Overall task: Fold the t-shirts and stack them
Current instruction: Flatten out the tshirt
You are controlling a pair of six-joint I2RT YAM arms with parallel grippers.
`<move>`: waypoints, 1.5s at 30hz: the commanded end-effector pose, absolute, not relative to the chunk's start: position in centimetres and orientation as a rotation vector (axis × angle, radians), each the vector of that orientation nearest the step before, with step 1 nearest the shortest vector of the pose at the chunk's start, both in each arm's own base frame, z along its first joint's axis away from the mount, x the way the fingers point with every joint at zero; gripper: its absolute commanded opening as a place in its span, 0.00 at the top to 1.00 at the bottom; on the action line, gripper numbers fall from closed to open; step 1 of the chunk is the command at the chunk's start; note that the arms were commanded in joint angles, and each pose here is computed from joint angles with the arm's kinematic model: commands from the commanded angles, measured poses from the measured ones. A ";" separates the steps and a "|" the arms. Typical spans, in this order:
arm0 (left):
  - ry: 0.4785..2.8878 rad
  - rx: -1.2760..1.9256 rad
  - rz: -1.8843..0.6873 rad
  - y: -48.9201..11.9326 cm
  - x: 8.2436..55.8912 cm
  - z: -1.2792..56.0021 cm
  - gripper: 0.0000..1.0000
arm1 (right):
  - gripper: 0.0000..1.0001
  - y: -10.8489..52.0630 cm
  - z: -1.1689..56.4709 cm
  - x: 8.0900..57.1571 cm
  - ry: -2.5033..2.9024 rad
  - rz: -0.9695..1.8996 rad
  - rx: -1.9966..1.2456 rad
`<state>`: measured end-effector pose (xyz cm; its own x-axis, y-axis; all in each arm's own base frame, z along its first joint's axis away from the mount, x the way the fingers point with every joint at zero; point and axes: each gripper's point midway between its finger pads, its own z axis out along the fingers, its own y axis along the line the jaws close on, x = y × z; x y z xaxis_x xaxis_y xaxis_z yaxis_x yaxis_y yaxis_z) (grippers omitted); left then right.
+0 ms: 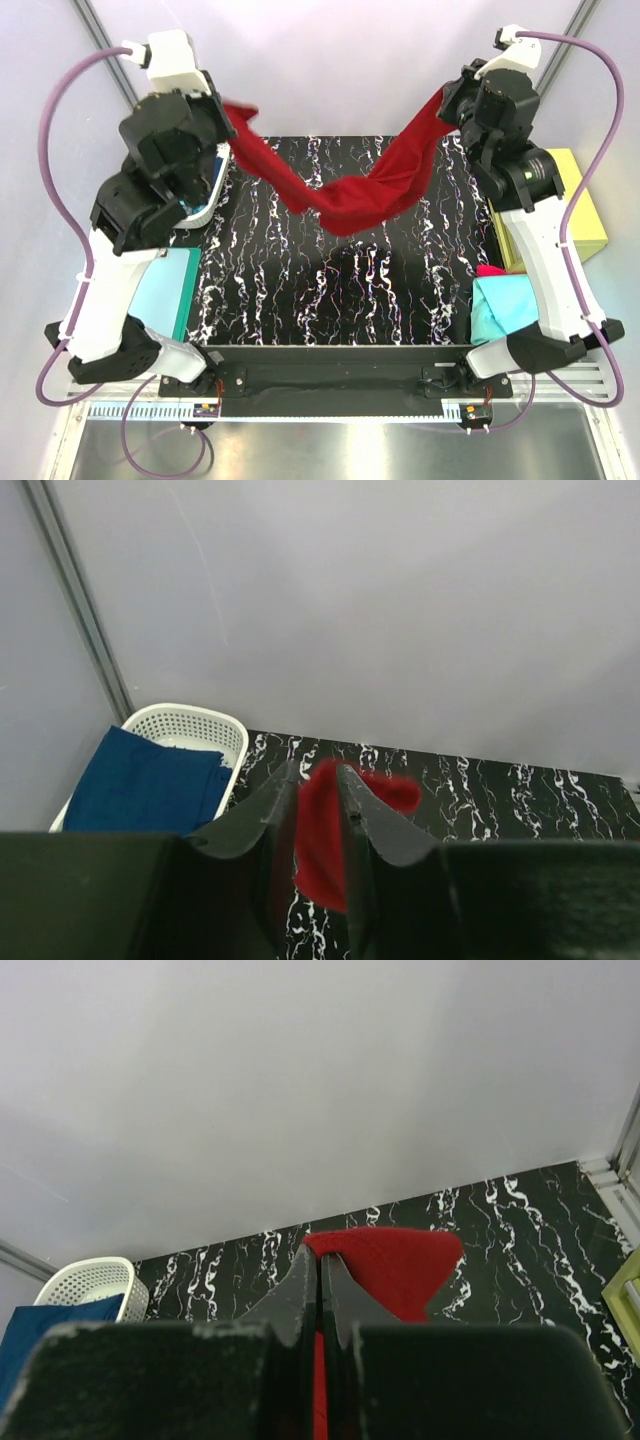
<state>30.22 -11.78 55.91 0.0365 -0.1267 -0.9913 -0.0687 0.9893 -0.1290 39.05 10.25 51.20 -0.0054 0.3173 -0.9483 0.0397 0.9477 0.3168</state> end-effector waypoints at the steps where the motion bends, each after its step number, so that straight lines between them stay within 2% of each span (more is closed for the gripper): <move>1: 1.586 -0.166 -0.165 -12.5 32.1 54.4 0.73 | 1.00 11.0 52.6 39.4 1.538 0.302 0.296; 6: 1.624 -0.164 -0.119 -12.0 32.9 52.8 0.81 | 1.00 10.2 53.0 39.8 1.514 0.239 0.304; 9: 1.620 -0.155 -0.128 -12.3 33.1 53.0 0.81 | 1.00 11.1 52.2 40.5 1.539 0.270 0.288; 11: 1.625 -0.148 -0.121 -12.3 33.3 52.7 0.74 | 1.00 11.2 52.0 40.6 1.544 0.269 0.284; 12: 1.628 -0.139 -0.124 -12.5 33.3 52.6 0.63 | 1.00 11.3 52.0 40.7 1.546 0.267 0.280; 16: 1.700 -0.082 -0.144 -14.4 34.5 49.5 0.38 | 1.00 11.6 51.6 40.9 1.555 0.275 0.273; 19: 1.790 -0.055 -0.141 -16.0 35.9 45.6 0.32 | 1.00 11.7 50.9 41.0 1.571 0.271 0.271; 24: 1.884 -0.062 -0.145 -18.0 38.7 39.3 0.32 | 1.00 11.6 50.1 40.9 1.587 0.262 0.268; 25: 1.939 -0.031 -0.145 -18.8 39.2 36.3 0.32 | 1.00 11.5 50.1 40.8 1.584 0.260 0.268; 35: 2.184 0.024 -0.162 -23.1 43.3 21.4 0.35 | 1.00 10.3 49.1 39.9 1.591 0.201 0.276; 45: 2.415 0.087 -0.280 -27.1 42.2 11.2 0.41 | 1.00 9.7 48.1 39.8 1.603 0.159 0.273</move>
